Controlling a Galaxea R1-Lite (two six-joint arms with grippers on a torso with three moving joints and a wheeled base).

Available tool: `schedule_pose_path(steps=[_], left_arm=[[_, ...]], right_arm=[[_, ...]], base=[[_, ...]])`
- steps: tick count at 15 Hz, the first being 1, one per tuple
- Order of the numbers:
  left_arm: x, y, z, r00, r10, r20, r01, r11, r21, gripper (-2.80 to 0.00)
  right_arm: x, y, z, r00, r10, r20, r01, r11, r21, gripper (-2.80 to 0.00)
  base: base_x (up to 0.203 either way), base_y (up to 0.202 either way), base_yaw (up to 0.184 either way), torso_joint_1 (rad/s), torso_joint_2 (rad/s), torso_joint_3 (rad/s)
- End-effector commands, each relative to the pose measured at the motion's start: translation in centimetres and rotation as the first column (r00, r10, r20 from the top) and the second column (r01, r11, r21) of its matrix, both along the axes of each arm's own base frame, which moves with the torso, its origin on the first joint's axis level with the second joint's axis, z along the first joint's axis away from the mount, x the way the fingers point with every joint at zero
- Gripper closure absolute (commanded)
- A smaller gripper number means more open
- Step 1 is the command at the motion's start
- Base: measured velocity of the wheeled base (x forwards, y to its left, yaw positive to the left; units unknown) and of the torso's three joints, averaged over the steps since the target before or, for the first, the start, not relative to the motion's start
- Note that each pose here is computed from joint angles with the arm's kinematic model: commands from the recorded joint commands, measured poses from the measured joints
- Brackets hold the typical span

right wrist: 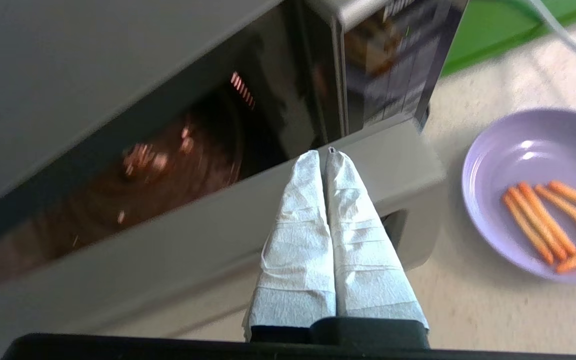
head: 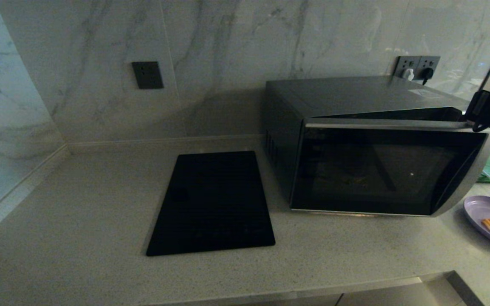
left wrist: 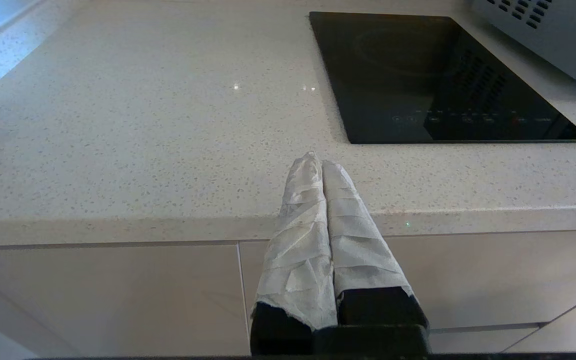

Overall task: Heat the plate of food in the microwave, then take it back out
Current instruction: Open the microwave oven

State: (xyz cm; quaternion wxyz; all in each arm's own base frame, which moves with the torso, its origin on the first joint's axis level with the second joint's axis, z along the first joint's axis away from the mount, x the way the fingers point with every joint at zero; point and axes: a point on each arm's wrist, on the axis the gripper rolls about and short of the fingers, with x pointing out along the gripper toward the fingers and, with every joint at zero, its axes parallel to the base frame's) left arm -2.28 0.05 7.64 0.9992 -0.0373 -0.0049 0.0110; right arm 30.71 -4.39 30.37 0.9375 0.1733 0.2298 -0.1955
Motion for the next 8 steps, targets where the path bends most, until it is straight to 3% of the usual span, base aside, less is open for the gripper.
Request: schedule_pose_path(steps=[1, 8], left_arm=[[0.0, 0.0, 0.0, 1.0, 0.001, -0.001, -0.001, 1.0, -0.001, 0.0], [0.0, 0.0, 0.0, 1.0, 0.001, -0.001, -0.001, 1.0, -0.001, 0.0]], right_arm=[[-2.4, 0.7, 1.0, 1.0, 0.021, 0.007, -0.021, 1.0, 0.007, 0.0], [-9.2, 2.3, 3.5, 0.992, 0.127, -0.012, -0.125, 0.988, 0.089, 0.0]], base=[[0.0, 0.0, 0.0, 0.0, 0.0, 0.0], [0.0, 0.0, 0.0, 0.0, 0.0, 0.0]])
